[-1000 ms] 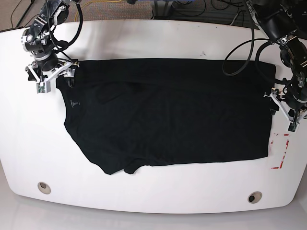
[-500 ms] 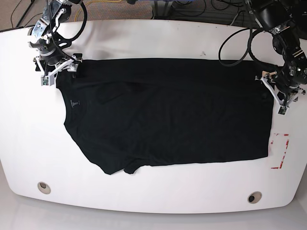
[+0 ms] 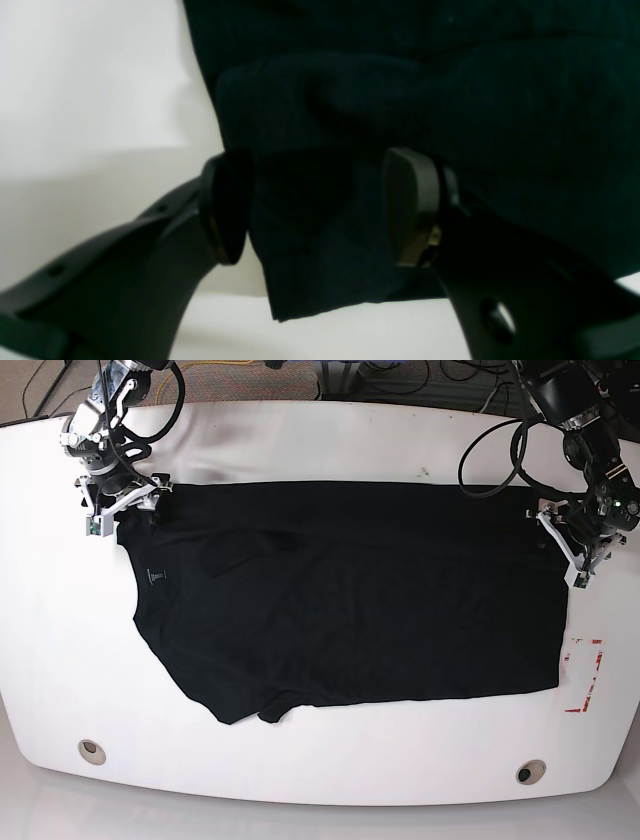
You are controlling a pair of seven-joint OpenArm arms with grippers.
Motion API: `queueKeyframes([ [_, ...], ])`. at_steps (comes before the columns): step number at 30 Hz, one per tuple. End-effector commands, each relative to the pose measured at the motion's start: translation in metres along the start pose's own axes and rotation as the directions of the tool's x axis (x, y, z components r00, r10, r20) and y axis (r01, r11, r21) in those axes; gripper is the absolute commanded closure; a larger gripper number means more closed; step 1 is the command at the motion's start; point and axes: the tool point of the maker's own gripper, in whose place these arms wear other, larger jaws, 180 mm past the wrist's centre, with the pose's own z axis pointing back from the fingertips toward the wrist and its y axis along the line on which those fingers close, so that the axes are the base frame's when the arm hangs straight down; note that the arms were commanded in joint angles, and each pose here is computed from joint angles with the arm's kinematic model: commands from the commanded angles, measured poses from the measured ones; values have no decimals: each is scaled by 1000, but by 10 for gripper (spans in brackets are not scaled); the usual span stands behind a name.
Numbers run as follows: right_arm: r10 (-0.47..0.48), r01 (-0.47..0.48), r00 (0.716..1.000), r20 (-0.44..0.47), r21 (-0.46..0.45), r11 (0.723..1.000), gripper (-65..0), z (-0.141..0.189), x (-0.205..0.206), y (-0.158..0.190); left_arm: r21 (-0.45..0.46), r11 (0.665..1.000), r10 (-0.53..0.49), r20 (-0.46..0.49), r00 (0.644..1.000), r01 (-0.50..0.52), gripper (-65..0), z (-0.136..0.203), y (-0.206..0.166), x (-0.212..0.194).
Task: Layout the t-shirt on the table in an organized manner, then fold the t-shirt properly
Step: 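Regrasp the shirt edge with both grippers and pull it toward the robot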
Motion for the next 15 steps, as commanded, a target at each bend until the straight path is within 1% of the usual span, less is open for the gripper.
queueKeyframes([
  [1,13,-13,1000,4,0,1000,-433,1,4,-2,12,1000,0,22,1000,-1,-385,3,9,7],
  [9,44,-44,999,1,31,999,-431,1,3,4,1,1000,10,-12,1000,-10,-385,-1,7,-8],
  [15,48,-48,999,-2,32,998,-431,1,2,4,-7,1000,10,16,1000,-10,-385,-3,4,-15],
])
